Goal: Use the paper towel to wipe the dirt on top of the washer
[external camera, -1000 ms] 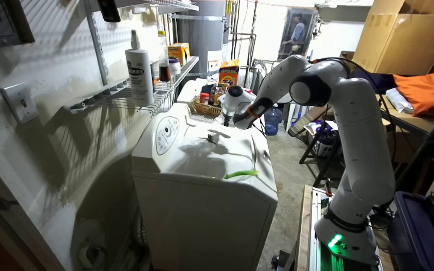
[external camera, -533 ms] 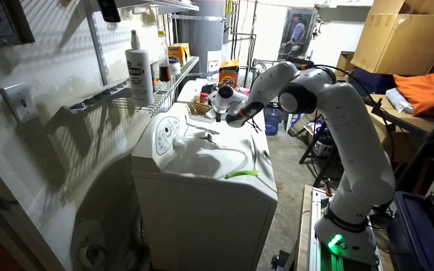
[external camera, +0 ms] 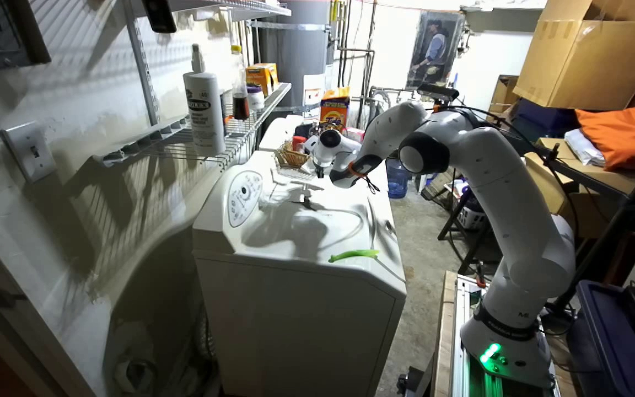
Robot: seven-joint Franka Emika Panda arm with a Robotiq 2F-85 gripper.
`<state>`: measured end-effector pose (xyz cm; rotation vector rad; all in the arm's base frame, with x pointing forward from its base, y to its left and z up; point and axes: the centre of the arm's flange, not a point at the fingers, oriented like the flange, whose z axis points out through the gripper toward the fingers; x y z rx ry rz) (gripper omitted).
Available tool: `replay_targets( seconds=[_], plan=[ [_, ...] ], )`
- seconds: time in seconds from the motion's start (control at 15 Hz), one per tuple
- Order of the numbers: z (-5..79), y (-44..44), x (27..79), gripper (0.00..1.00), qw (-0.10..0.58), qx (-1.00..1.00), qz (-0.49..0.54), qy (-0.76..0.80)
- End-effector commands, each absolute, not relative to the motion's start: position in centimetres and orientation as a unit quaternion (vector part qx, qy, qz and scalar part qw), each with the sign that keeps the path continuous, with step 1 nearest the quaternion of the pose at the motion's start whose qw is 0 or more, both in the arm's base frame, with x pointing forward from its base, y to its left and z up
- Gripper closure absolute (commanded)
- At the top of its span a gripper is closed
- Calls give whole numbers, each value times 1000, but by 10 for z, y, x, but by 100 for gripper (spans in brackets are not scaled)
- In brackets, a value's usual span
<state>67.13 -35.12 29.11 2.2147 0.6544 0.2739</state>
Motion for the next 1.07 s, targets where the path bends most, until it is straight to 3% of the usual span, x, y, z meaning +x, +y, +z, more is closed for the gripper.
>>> replay_targets(
  seconds=[0.0, 1.0],
  plan=[
    [286, -378, 689, 99, 414, 856, 113, 288],
    [241, -398, 707, 99, 487, 792, 105, 353]
  ],
)
